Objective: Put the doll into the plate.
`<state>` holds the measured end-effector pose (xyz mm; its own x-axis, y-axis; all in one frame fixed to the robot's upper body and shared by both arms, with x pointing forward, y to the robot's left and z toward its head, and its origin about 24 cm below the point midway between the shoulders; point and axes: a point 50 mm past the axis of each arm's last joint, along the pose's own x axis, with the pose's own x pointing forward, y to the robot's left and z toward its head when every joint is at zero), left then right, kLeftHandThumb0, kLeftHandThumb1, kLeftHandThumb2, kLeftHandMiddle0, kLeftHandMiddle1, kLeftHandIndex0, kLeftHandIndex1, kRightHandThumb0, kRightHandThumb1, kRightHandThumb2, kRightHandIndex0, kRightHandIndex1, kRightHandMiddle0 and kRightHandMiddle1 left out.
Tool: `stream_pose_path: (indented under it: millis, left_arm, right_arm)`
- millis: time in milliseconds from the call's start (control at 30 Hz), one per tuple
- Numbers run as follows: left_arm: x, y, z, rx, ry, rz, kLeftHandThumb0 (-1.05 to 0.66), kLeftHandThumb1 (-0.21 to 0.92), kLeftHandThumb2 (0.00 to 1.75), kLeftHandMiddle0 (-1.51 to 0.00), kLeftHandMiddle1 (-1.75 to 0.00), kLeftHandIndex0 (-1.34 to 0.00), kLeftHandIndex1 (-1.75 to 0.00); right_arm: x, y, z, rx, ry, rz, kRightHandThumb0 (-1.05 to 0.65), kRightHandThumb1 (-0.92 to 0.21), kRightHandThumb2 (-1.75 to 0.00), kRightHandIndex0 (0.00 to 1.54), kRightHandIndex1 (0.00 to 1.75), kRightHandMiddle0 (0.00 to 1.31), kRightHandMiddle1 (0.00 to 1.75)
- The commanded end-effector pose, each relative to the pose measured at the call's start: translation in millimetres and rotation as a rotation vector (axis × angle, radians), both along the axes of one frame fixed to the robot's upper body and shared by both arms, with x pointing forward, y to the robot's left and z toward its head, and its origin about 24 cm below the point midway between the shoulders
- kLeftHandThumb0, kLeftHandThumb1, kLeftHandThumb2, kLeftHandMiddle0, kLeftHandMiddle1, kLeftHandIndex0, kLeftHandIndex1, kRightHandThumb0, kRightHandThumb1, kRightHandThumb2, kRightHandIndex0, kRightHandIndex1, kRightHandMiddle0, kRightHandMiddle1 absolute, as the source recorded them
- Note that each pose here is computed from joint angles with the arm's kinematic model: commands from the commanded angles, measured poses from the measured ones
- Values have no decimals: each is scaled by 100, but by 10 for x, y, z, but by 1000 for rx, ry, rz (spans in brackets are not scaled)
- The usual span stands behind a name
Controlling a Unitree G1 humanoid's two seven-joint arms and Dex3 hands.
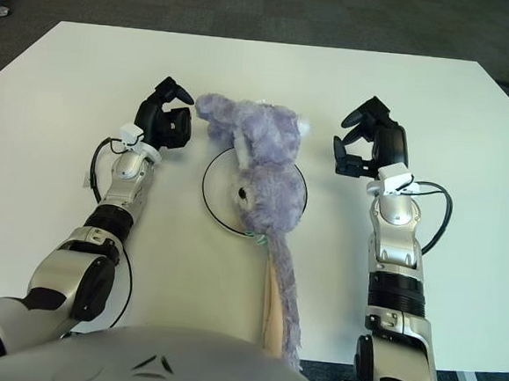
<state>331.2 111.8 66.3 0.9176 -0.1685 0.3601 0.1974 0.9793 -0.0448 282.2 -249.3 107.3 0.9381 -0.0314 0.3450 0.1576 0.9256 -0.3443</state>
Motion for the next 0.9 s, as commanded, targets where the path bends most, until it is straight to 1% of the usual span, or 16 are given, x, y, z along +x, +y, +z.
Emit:
stream_pose_path:
  millis: [0, 67, 100, 200, 233, 267, 333, 400, 633, 867]
  left_arm:
    - [-129, 64, -297, -22, 111, 17, -43, 48, 111, -121, -175, -48, -175]
    - [-128, 70, -297, -21, 110, 16, -43, 48, 111, -121, -175, -48, -175]
    - [-127, 72, -297, -20, 110, 16, -43, 48, 111, -121, -175, -48, -175]
    - [-125, 78, -296, -19, 109, 15, -43, 48, 111, -121, -175, -49, -175]
    - [-123, 80, -295, -19, 109, 14, -43, 48, 112, -121, -175, -49, -175]
    - [-122, 82, -294, -18, 110, 14, -43, 48, 112, -121, -175, -49, -175]
    - [-119, 89, -294, -17, 111, 13, -43, 48, 112, -121, -175, -49, -175]
    - [-117, 91, -295, -16, 112, 12, -43, 47, 112, -121, -175, -49, -175]
    - [-109, 117, -297, -18, 117, 9, -43, 47, 113, -121, -175, -49, -175]
    - [-102, 140, -299, -19, 121, 9, -43, 47, 112, -121, -175, -49, -175]
  right_arm:
    - [-37, -87, -53, 46, 16, 8, -1, -26, -139, 54, 175, 53, 175]
    - [-47, -111, -73, 82, 23, 22, -1, -20, -144, 66, 175, 53, 169]
    - [-50, -120, -81, 97, 25, 27, -2, -16, -147, 71, 175, 56, 165]
    - [-54, -135, -95, 135, 26, 41, -2, -11, -152, 79, 175, 62, 159]
    - [-55, -138, -99, 149, 26, 45, -2, -6, -157, 82, 175, 64, 160]
    - [-56, -144, -107, 171, 27, 48, -2, -5, -158, 83, 175, 64, 160]
    - [-57, -148, -123, 205, 29, 50, -1, -3, -163, 85, 173, 62, 169]
    - [-58, -153, -134, 227, 31, 50, -1, 0, -165, 88, 167, 63, 172]
    - [-63, -187, -235, 354, 53, 20, 0, 10, -173, 97, 158, 71, 174]
    - [-73, -212, -279, 403, 75, 4, 0, 12, -174, 99, 157, 72, 175]
